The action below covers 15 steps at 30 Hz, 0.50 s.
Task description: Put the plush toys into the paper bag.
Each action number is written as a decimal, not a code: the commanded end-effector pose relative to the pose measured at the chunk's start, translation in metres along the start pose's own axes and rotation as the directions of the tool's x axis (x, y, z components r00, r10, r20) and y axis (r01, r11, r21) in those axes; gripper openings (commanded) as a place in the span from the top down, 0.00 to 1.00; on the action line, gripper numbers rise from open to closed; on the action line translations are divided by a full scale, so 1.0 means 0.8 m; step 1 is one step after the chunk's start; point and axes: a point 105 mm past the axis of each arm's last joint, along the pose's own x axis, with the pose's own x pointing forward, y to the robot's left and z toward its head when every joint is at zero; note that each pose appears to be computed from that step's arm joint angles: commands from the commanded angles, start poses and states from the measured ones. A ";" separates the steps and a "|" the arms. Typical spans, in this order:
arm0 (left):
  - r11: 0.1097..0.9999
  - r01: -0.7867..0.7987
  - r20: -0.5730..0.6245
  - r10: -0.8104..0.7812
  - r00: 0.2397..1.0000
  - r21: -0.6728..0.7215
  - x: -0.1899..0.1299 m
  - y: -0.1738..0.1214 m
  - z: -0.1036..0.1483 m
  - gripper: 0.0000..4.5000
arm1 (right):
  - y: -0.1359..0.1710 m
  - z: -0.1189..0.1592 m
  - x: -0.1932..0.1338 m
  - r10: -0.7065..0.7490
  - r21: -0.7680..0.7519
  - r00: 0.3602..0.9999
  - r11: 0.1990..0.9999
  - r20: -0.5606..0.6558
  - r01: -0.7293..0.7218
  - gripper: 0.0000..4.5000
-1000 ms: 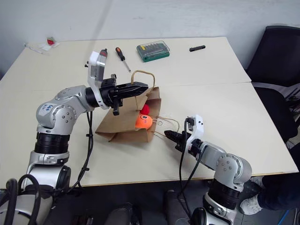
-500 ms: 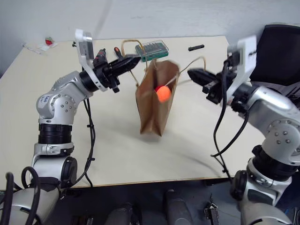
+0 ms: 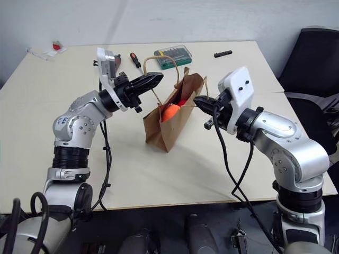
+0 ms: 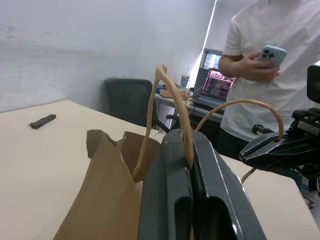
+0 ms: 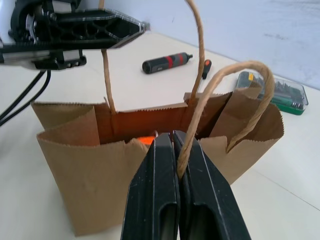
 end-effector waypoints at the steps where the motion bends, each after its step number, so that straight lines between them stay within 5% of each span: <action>1: 0.999 0.015 0.033 -0.017 0.999 0.049 -0.016 -0.008 0.027 0.87 | 0.006 0.029 -0.013 0.029 -0.004 0.996 1.000 0.080 -0.029 0.86; 8: 0.998 -0.028 -0.023 0.030 0.999 0.058 -0.066 -0.017 0.033 0.37 | 0.011 0.038 -0.040 0.056 0.016 0.996 0.998 0.073 -0.057 0.31; 12: 0.997 -0.044 -0.128 0.052 0.990 0.062 -0.100 -0.032 0.010 0.09 | 0.011 0.030 -0.069 0.066 0.036 0.998 0.997 0.014 -0.066 0.00; 15: 0.996 -0.028 -0.251 0.048 0.967 0.081 -0.115 -0.046 -0.032 0.01 | 0.015 -0.008 -0.087 0.080 0.069 0.989 0.995 -0.121 -0.072 0.00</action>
